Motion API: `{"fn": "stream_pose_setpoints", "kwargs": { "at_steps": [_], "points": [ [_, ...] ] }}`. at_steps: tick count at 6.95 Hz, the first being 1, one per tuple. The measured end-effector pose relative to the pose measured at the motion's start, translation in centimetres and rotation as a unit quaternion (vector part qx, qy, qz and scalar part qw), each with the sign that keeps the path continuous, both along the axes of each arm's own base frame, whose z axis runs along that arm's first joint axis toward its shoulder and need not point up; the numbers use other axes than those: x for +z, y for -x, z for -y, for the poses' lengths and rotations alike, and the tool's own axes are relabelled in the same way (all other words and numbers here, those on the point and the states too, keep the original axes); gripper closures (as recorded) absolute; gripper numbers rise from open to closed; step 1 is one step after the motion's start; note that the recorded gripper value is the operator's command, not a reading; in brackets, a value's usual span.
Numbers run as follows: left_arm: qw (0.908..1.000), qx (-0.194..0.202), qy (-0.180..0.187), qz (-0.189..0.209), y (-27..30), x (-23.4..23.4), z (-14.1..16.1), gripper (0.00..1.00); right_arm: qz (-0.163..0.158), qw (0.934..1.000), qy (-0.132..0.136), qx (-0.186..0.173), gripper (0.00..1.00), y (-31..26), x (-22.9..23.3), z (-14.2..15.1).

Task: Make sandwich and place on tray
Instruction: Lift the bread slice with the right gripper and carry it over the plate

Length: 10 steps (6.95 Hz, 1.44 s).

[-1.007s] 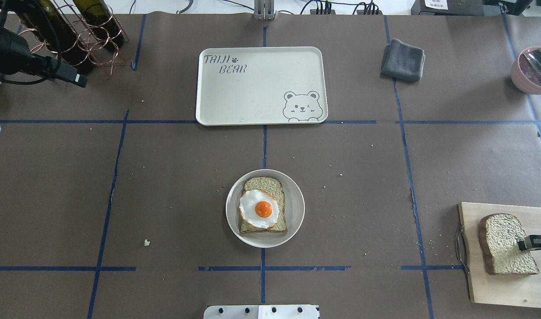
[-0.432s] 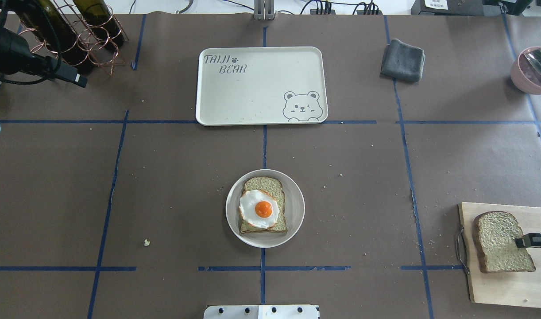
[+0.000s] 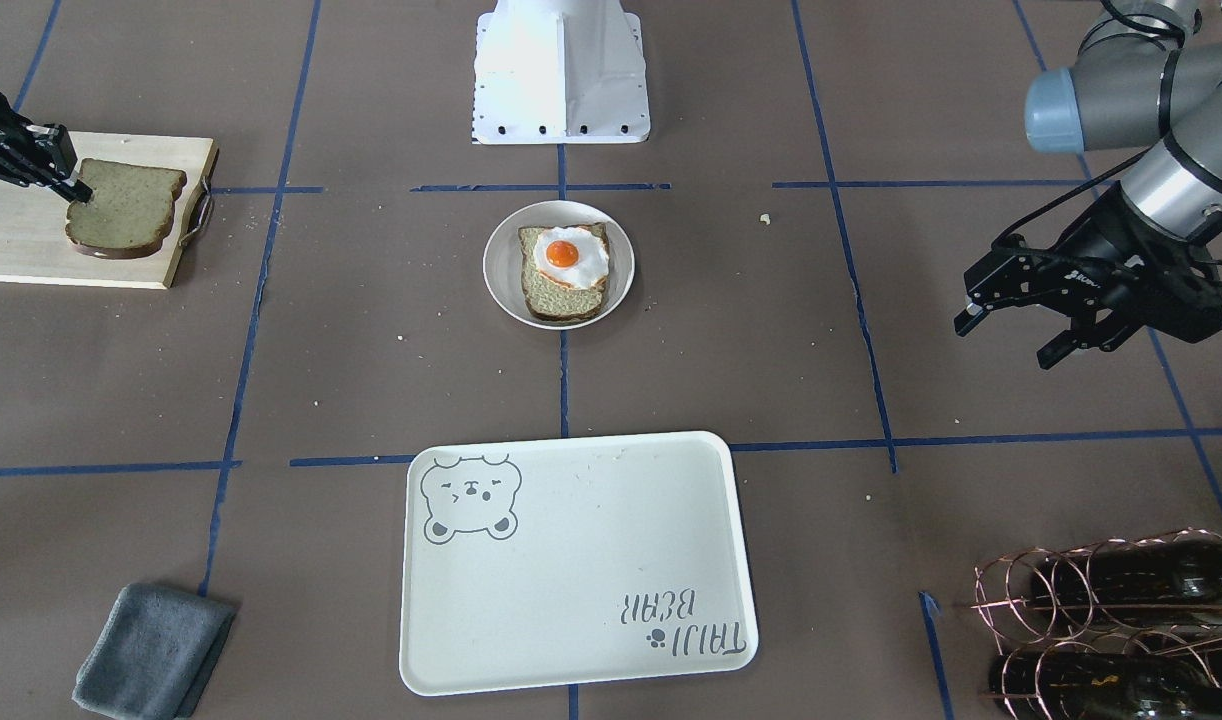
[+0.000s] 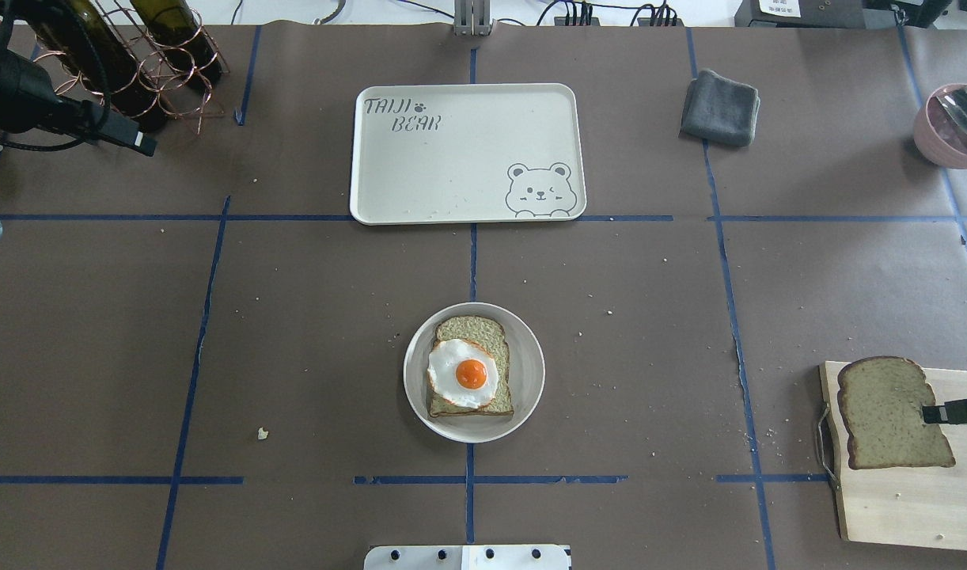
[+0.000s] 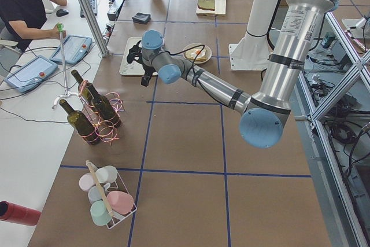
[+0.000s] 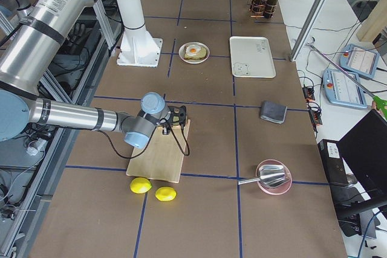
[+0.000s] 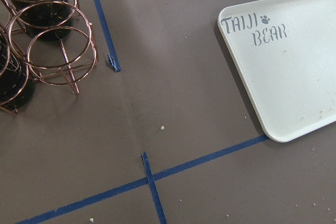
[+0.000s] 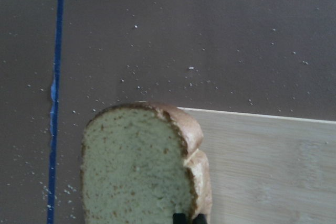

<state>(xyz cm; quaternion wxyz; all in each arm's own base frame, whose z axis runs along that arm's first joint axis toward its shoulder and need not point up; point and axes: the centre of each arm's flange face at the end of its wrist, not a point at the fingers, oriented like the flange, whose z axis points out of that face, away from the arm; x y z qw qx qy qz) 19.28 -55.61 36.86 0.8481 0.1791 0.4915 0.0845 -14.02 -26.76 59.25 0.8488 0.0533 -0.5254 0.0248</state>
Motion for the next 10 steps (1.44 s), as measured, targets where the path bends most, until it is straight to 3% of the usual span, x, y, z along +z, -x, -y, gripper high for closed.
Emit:
{"fn": "stream_pose_setpoints", "kwargs": {
  "at_steps": [2,3,5,6,8,10],
  "points": [
    [1.0,-0.003,0.006,-0.003,-0.2,-0.2,0.1,0.0,0.063,0.998,-0.008,0.002,1.0,1.1,-4.4,4.3],
    [0.9998,-0.008,0.016,-0.007,-0.4,-0.5,0.1,0.0,0.084,0.9964,0.004,0.007,1.0,3.3,-7.6,7.7],
    [0.9992,-0.012,0.034,-0.017,-1.7,-1.2,-0.2,0.0,0.098,0.9947,0.028,0.01,1.0,9.4,-16.7,15.2],
    [0.9985,-0.012,0.047,-0.027,-3.0,-1.4,-0.7,0.0,0.102,0.994,0.04,0.004,1.0,12.7,-21.1,17.1],
    [0.9955,-0.013,0.074,-0.057,-6.1,-2.1,-2.2,0.0,0.102,0.9932,0.055,-0.007,1.0,20.2,-28.5,17.5],
    [0.9938,-0.015,0.087,-0.068,-8.0,-2.3,-3.1,0.0,0.077,0.9956,0.051,-0.009,1.0,29.0,-33.5,14.4]
  ]
}}
